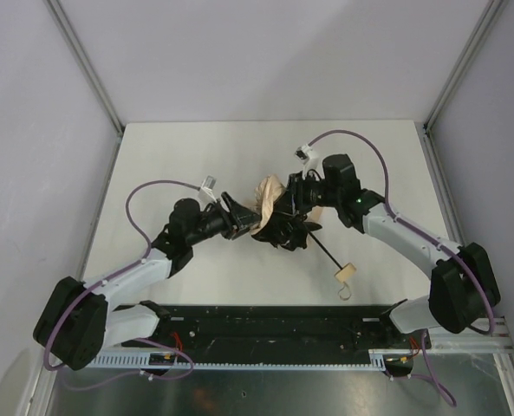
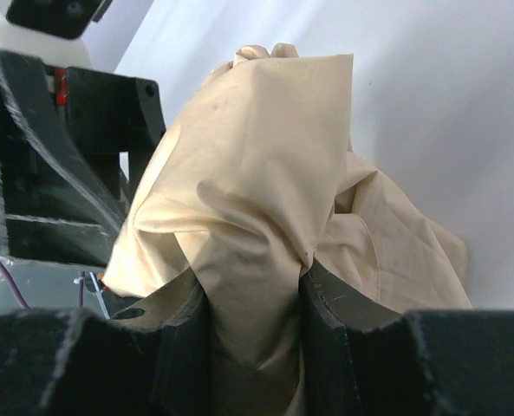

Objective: Put away the umbrella

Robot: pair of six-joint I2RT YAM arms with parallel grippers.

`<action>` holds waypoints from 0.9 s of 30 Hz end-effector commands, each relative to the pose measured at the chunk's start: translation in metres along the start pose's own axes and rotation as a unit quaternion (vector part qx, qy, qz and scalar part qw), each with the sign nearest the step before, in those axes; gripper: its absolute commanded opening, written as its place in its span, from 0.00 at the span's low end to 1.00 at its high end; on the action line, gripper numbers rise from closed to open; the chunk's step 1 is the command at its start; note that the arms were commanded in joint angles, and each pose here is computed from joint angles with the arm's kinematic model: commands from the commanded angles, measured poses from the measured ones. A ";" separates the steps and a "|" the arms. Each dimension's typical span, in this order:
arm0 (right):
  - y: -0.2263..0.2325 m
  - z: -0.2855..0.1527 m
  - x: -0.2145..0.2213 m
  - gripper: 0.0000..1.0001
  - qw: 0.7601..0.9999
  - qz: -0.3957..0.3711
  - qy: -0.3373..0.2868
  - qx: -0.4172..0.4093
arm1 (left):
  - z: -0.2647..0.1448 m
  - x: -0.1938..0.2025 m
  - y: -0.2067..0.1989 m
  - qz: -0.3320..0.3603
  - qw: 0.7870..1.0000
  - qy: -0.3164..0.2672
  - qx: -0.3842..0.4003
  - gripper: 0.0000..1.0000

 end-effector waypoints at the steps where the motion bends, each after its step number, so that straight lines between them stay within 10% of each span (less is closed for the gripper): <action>1: 0.017 -0.020 -0.050 0.00 0.995 -0.021 -0.099 0.011 | 0.002 0.008 -0.033 0.038 0.997 0.015 0.060 0.53; 6: 0.014 -0.029 -0.058 0.00 0.992 -0.022 -0.117 0.038 | 0.012 0.023 -0.058 0.046 0.995 0.034 0.082 0.07; 13: 0.019 -0.063 -0.093 0.00 0.975 -0.092 -0.192 0.057 | 0.058 0.050 -0.068 0.052 0.993 0.079 0.071 0.00; 19: 0.005 -0.118 -0.123 0.00 0.947 -0.192 -0.231 0.117 | 0.044 0.043 -0.059 0.068 0.994 0.054 0.068 0.51; 27: -0.005 -0.142 -0.127 0.00 0.875 -0.389 -0.181 0.225 | -0.016 0.012 -0.037 0.087 0.994 -0.019 0.060 0.61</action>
Point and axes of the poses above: each gripper's point midway between its finger pads, its own z axis out along the fingers, its own y axis along the line the jaws close on, x = y × z, the point moved 3 cm from there along -z, back along the fingers, and after that the axes turned 6 degrees about -z, right-handed, at the moved point
